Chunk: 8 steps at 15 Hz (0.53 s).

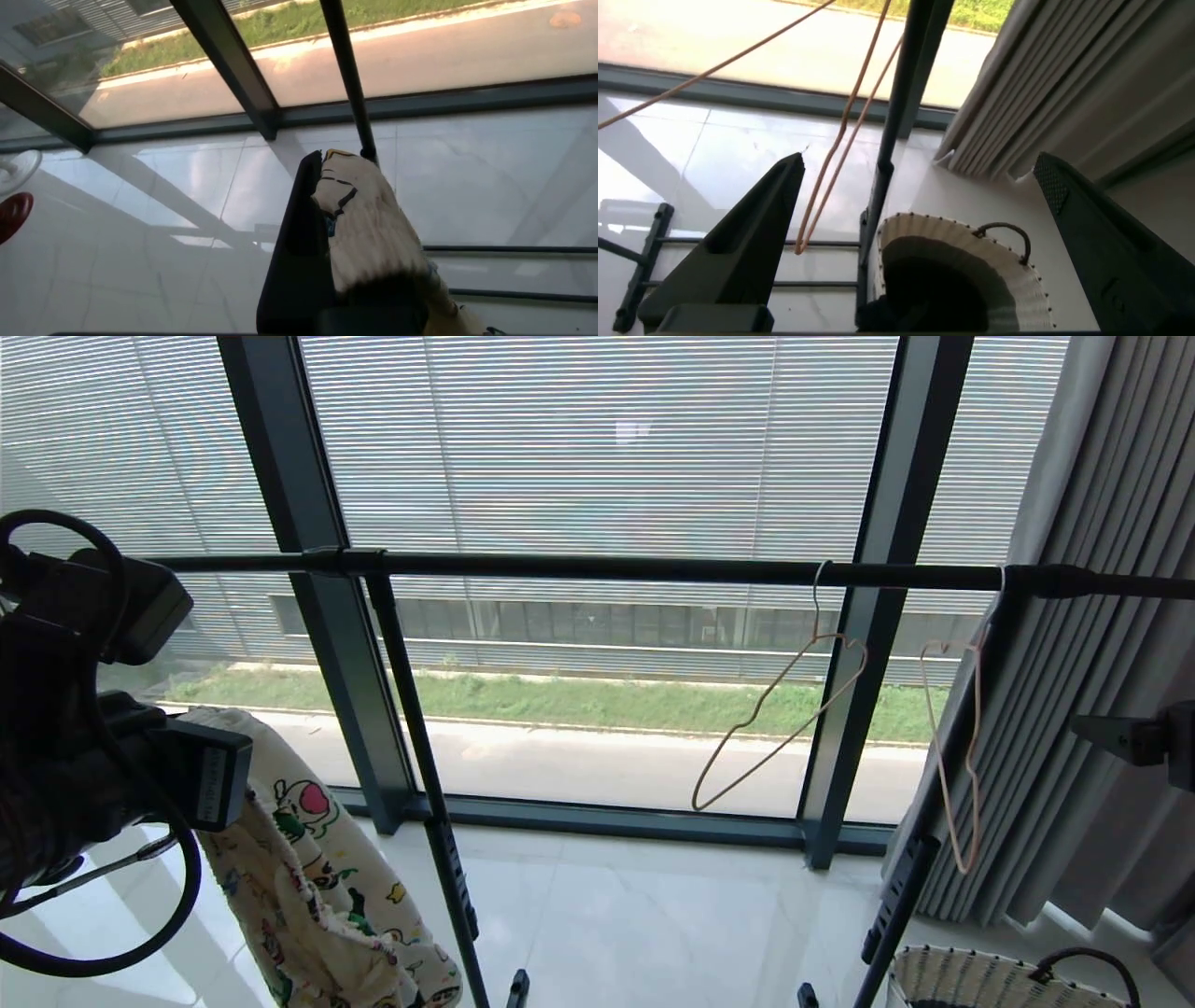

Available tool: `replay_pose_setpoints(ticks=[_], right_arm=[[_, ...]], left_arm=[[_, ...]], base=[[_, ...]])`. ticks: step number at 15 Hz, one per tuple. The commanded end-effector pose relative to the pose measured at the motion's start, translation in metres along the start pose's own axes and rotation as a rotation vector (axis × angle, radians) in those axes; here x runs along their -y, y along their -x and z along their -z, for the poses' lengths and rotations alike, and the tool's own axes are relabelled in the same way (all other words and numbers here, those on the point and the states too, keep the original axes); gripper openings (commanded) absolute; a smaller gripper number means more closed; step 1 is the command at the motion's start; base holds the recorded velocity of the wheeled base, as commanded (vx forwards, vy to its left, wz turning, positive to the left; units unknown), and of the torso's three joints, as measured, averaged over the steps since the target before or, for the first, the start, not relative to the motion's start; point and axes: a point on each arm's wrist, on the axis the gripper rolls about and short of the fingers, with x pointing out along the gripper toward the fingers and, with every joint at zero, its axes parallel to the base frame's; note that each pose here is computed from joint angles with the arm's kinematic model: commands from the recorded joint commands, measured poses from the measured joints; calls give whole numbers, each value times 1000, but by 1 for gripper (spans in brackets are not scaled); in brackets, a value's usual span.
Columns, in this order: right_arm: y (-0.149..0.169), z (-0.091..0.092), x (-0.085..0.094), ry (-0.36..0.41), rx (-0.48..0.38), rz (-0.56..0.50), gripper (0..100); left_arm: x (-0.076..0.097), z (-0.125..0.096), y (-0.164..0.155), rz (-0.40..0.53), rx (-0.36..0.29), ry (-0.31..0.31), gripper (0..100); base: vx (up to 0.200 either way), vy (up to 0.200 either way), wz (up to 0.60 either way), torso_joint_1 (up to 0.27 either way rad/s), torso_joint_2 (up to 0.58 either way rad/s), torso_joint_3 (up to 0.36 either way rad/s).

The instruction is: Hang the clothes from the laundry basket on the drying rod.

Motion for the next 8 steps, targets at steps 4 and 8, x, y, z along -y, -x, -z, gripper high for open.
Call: replay_pose_setpoints(ticks=[4,8], right_arm=[[-66,-18,-34,-170,-86,10,100],[-109,-6,-52,-219,-148,121,100]], left_arm=[[2,-4,-6,-10,35,20,0],[0,3,-8,-26,13,21,0]], base=[[0,0,0,0,0,0],[0,0,0,0,0,0]])
